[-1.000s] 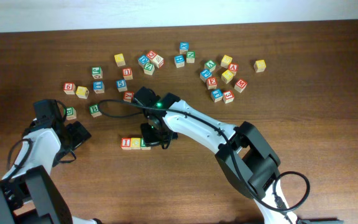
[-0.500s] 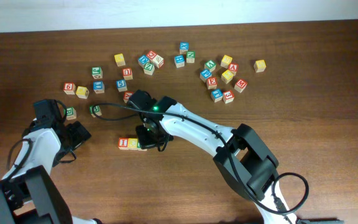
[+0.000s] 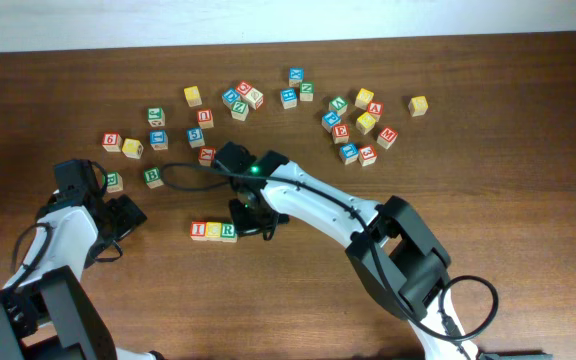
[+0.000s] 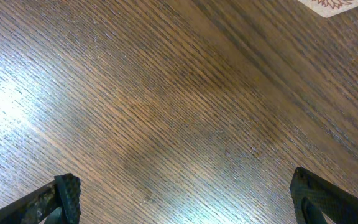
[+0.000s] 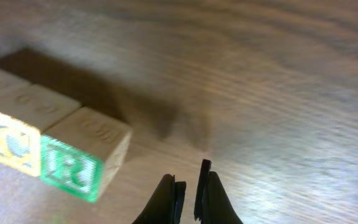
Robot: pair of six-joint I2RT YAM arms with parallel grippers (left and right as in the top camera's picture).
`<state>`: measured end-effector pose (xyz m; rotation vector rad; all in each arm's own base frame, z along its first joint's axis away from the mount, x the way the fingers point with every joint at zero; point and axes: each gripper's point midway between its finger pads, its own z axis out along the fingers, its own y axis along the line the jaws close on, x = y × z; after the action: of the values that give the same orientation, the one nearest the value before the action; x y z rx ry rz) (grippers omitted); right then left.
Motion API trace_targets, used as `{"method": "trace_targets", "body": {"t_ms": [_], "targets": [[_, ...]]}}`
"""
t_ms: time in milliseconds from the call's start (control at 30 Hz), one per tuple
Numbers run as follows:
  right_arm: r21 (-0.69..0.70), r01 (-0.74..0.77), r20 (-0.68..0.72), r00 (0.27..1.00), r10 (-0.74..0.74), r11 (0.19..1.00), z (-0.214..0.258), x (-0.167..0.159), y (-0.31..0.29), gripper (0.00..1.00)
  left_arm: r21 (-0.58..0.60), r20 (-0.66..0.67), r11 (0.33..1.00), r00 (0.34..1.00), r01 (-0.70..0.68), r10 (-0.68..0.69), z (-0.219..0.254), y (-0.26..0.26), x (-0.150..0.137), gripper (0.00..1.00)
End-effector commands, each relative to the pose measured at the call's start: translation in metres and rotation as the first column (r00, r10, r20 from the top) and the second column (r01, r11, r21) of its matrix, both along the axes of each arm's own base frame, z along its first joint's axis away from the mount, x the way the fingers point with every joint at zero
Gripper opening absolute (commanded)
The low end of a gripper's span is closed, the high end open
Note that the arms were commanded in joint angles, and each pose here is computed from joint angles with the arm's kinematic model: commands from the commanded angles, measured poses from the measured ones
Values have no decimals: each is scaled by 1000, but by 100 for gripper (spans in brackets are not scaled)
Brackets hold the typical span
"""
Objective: Spell out ICRA
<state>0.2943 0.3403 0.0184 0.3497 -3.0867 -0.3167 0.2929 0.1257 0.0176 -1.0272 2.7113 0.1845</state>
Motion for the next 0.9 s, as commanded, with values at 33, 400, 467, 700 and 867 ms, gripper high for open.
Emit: {"method": "trace_targets", "body": {"t_ms": [33, 400, 467, 700, 867], "targets": [[-56, 34, 19, 999, -33, 998, -6, 10, -17, 5, 7, 1, 1000, 1000, -8, 8, 1, 2, -2, 99], [-22, 54, 92, 994, -52, 998, 30, 39, -27, 4, 7, 1, 1000, 1000, -8, 8, 1, 2, -2, 99], [28, 55, 155, 986, -59, 998, 68, 59, -33, 4, 7, 1, 1000, 1000, -8, 8, 1, 2, -2, 99], [-18, 125, 185, 975, -120, 992, 134, 84, -116, 6, 7, 1, 1000, 1000, -8, 8, 1, 2, -2, 99], [-103, 218, 144, 969, -202, 971, 120, 90, -165, 55, 7, 1, 1000, 1000, -8, 8, 1, 2, -2, 99]]}}
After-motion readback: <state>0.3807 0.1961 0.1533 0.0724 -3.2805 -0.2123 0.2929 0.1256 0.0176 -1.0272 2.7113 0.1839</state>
